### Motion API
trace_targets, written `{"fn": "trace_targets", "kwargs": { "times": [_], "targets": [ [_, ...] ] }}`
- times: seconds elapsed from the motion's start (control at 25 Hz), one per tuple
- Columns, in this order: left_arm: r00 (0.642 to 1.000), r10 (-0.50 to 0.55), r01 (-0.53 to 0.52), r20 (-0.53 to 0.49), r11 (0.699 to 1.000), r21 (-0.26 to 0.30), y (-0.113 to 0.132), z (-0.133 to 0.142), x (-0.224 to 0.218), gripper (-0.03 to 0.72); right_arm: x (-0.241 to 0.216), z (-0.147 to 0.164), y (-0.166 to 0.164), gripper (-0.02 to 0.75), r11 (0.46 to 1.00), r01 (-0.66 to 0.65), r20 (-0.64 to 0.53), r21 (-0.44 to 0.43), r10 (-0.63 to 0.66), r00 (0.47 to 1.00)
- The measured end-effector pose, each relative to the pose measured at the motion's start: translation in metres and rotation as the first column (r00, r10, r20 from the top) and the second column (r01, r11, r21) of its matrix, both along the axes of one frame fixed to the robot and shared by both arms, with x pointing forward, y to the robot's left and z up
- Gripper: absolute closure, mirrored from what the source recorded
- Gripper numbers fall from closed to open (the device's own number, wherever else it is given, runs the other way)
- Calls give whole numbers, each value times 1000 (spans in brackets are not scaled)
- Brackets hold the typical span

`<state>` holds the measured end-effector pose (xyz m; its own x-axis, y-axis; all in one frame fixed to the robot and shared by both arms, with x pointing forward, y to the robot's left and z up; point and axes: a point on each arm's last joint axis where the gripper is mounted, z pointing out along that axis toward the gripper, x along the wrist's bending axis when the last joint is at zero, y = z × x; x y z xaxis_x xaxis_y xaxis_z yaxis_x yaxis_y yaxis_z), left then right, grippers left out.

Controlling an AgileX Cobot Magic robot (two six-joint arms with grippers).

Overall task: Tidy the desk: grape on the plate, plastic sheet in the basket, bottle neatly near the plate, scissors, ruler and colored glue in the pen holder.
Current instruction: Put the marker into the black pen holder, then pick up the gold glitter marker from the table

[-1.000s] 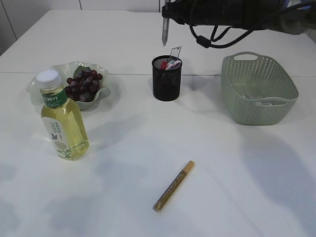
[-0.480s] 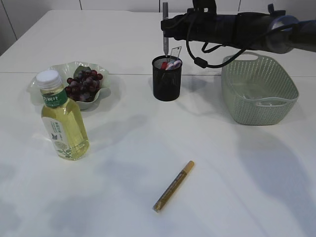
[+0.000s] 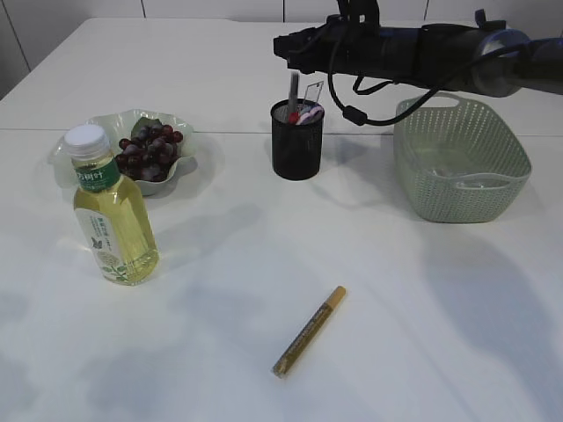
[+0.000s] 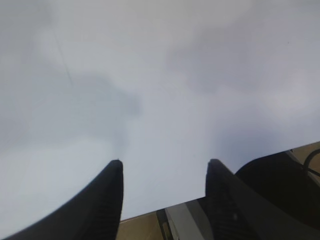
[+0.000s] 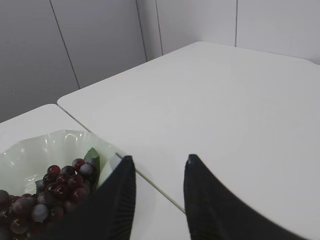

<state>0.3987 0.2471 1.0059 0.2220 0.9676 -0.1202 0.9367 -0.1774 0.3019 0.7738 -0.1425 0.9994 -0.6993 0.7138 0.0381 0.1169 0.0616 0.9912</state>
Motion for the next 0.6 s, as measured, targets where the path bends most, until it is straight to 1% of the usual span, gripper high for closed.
{"fn": "trace_targets", "kwargs": {
  "times": [0.16, 0.24, 0.32, 0.44, 0.52, 0.56, 0.6],
  "targets": [
    [1000, 0, 0, 0, 1000, 0, 0, 0, 0, 303, -2, 1, 2, 457, 1000, -16, -14, 20, 16, 1000],
    [1000, 0, 0, 0, 1000, 0, 0, 0, 0, 303, -4, 11, 1, 456, 1000, -4, -43, 29, 5, 999],
    [1000, 0, 0, -3, 1000, 1, 0, 0, 0, 303, -9, 30, -1, 456, 1000, 11, -68, 8, -11, 998],
    [1000, -1, 1, -6, 1000, 1, 0, 0, -1, 303, -27, 71, -6, 456, 999, 17, -121, -36, -21, 992],
    [1000, -1, 1, -6, 1000, 1, 0, 0, -1, 305, -44, 100, -10, 456, 998, 23, -184, -61, -34, 982],
    [1000, -1, 1, -6, 1000, 1, 0, 0, -1, 305, -53, 109, -12, 456, 996, 18, -217, -89, -37, 975],
    [1000, -1, 1, -6, 1000, 1, 0, 0, -1, 305, -62, 121, -14, 456, 996, 17, -270, -89, -41, 962]
  ]
}}
